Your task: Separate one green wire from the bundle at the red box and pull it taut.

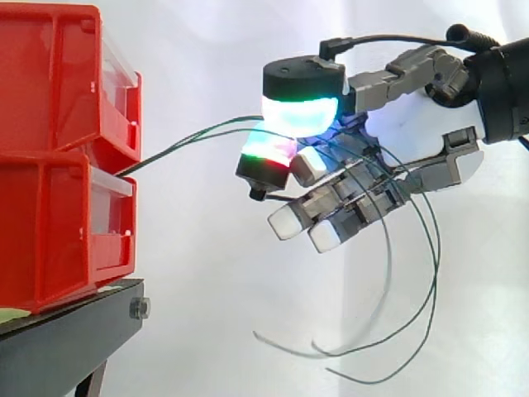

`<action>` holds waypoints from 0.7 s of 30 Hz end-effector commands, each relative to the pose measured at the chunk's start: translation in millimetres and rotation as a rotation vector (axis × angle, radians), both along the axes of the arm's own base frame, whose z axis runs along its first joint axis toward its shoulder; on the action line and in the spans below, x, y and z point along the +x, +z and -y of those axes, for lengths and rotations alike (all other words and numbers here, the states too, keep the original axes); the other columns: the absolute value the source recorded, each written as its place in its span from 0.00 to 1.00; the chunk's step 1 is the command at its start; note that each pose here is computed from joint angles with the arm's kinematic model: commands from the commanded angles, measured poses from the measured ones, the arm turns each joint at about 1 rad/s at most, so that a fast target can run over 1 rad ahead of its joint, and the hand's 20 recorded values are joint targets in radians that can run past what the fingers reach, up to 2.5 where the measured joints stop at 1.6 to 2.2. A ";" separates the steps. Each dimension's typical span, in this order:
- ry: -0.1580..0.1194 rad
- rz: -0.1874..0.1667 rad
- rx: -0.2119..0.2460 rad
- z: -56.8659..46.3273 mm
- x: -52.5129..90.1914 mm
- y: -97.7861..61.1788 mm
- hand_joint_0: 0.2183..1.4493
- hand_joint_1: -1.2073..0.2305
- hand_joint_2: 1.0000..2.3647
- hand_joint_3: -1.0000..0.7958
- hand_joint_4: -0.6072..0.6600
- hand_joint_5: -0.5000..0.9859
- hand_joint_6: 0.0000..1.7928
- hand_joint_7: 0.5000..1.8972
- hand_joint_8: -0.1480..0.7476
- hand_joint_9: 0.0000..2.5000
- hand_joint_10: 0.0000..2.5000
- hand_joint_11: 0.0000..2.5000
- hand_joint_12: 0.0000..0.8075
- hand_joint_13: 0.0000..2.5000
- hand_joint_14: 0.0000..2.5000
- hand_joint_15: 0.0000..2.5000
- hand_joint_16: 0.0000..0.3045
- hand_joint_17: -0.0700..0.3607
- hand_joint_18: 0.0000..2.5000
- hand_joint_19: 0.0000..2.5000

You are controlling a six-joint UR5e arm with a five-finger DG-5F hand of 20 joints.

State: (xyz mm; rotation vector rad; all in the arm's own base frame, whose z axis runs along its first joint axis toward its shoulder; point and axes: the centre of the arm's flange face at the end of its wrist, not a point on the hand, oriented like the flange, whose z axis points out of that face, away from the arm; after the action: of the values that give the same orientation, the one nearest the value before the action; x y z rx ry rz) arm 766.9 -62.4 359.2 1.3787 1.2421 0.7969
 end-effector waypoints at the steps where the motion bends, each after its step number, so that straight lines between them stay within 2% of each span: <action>1: 0.000 -0.001 0.000 0.2 -0.2 -0.2 0.39 0.20 0.01 0.36 0.62 0.22 0.50 0.62 0.50 0.39 0.01 0.29 0.46 0.31 0.01 0.17 0.18 0.45 0.30 0.19; 4: -0.003 -0.002 -0.002 0.5 -0.2 -0.2 0.36 0.23 0.01 0.35 0.64 0.22 0.50 0.60 0.50 0.39 0.01 0.29 0.46 0.31 0.01 0.17 0.18 0.45 0.30 0.20; 5: -0.006 -0.003 -0.003 0.8 -0.5 -0.9 0.31 0.30 0.00 0.32 0.64 0.22 0.50 0.58 0.50 0.40 0.01 0.29 0.47 0.31 0.01 0.18 0.18 0.45 0.30 0.21; 8: -0.003 -0.008 -0.002 -2.5 -0.9 -4.8 0.26 0.39 0.00 0.28 0.65 0.23 0.49 0.58 0.52 0.42 0.01 0.30 0.49 0.32 0.01 0.18 0.19 0.47 0.30 0.21; 13: -0.002 -0.016 -0.003 -2.5 -1.8 -9.0 0.27 0.50 0.00 0.31 0.64 0.23 0.49 0.58 0.52 0.43 0.01 0.29 0.48 0.32 0.01 0.18 0.19 0.47 0.30 0.22; 14: -0.002 -0.016 -0.004 -2.5 -1.8 -9.0 0.30 0.49 0.01 0.35 0.63 0.23 0.49 0.58 0.51 0.43 0.01 0.29 0.47 0.32 0.01 0.18 0.19 0.46 0.30 0.22; 21: -0.002 -0.016 -0.004 -2.5 -1.8 -9.0 0.29 0.37 0.02 0.51 0.65 0.23 0.49 0.65 0.54 0.43 0.01 0.30 0.50 0.33 0.01 0.18 0.20 0.48 0.31 0.21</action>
State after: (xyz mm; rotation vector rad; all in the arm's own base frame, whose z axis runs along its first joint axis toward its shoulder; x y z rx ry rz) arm 765.1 -60.1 350.4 1.3854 1.2534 0.7830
